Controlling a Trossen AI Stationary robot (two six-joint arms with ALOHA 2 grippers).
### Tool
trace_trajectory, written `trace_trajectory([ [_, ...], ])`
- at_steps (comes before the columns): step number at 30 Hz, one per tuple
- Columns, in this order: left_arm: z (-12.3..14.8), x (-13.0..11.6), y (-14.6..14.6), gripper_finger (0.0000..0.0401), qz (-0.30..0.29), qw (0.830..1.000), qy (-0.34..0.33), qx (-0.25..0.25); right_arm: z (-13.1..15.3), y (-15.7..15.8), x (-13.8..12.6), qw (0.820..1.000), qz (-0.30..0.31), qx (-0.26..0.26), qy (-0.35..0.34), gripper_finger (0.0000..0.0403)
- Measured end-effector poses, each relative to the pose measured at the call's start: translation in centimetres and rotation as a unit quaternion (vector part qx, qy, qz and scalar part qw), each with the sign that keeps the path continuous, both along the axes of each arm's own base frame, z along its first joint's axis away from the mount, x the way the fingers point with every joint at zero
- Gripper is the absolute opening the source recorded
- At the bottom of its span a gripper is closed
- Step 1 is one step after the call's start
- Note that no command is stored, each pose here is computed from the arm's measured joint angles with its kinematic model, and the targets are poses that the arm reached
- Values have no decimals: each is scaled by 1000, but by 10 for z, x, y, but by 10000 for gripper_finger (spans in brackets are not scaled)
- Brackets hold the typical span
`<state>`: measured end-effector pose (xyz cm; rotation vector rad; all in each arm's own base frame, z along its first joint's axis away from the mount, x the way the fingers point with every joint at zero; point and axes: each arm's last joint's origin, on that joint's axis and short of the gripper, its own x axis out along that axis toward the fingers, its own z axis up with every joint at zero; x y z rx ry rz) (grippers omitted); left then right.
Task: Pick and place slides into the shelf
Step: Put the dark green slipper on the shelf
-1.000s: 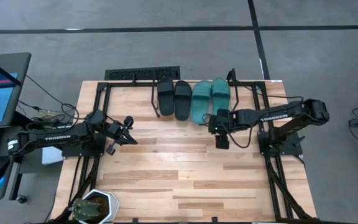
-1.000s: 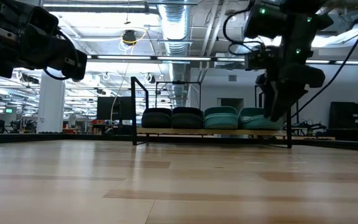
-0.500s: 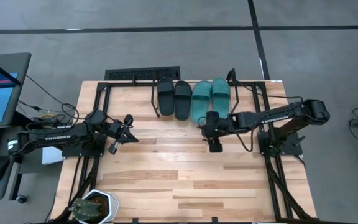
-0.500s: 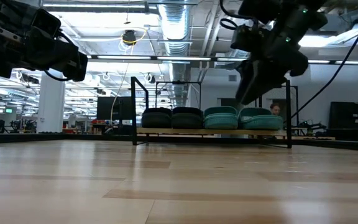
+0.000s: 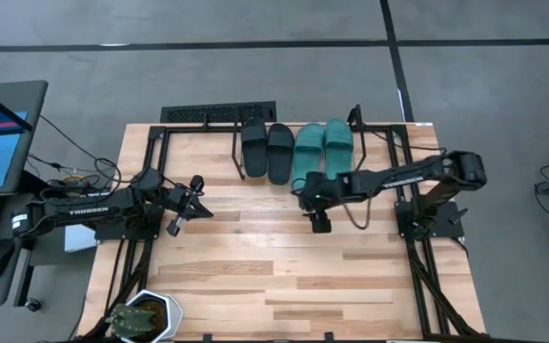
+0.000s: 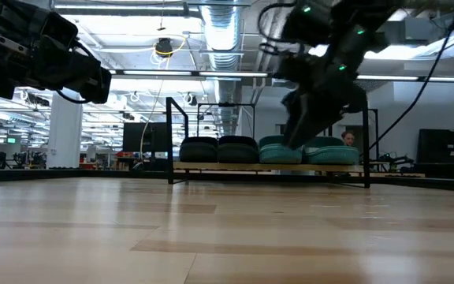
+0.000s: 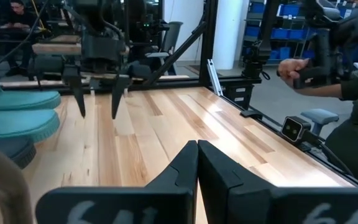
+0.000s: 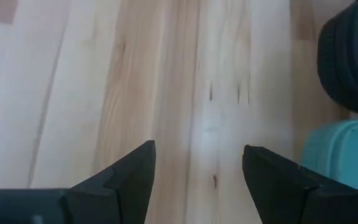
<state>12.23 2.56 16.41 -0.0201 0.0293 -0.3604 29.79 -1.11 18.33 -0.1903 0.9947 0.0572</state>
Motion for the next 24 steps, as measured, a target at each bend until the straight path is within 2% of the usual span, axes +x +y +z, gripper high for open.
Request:
trace_trajectory([
  [4,-2,0,0,0,1,1000,8,-3,-5,-3,19,1000,4,-6,17,226],
  [12,-2,0,0,0,-1,1000,12,-5,-15,-17,40,997,-12,-6,74,226],
  [24,-3,0,0,0,-2,1000,15,-9,-17,-30,36,992,-47,8,119,226],
])
